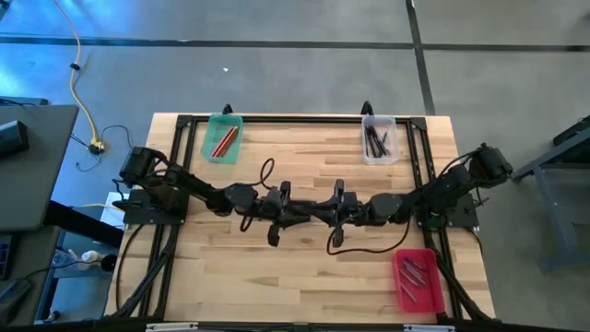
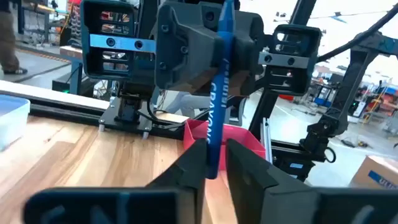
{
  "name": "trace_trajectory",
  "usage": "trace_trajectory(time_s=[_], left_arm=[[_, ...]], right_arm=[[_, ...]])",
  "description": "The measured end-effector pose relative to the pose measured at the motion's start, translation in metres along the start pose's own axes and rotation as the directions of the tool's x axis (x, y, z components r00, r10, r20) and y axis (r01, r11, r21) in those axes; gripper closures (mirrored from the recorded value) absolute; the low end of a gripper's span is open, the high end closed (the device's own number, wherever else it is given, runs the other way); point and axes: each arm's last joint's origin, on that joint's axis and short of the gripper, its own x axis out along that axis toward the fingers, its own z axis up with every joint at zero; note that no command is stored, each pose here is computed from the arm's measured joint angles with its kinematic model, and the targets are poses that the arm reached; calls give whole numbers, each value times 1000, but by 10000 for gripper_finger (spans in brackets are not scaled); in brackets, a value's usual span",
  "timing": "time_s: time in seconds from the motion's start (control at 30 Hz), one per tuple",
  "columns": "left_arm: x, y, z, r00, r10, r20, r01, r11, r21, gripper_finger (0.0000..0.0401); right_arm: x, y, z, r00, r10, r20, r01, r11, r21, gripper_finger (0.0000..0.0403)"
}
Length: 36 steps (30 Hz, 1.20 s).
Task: Sort crayons/erasers/pens/pencils in bins
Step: Put the blue crayon into the red bin
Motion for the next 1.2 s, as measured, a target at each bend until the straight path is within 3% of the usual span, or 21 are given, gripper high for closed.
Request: trace_trajectory(time_s=[0.3,0.5,0.63,0.83,1.0,1.2], left_arm=[[-8,-6,23,1000,-2,5,1,990,138,277],[-30,-9,36,999,26,-37,-17,974,226,256],[-47,-9,35,999,34,-31,-26,973,230,269],[-66,-7,30,998,55,-20,-49,972,230,308],[-74,-7,27,998,57,-25,-49,972,230,340],[-77,-6,25,998,59,-34,-49,968,247,367]], right_arm=[[-18,-3,31,1000,-8,-9,8,999,-43,380],[-47,-4,45,960,-48,-277,59,998,30,383],[-67,6,48,860,-136,-492,198,977,75,383],[-95,30,41,665,-147,-733,356,924,138,384],[-121,57,23,504,-50,-862,467,855,224,384],[-154,94,5,390,49,-919,542,795,272,384]])
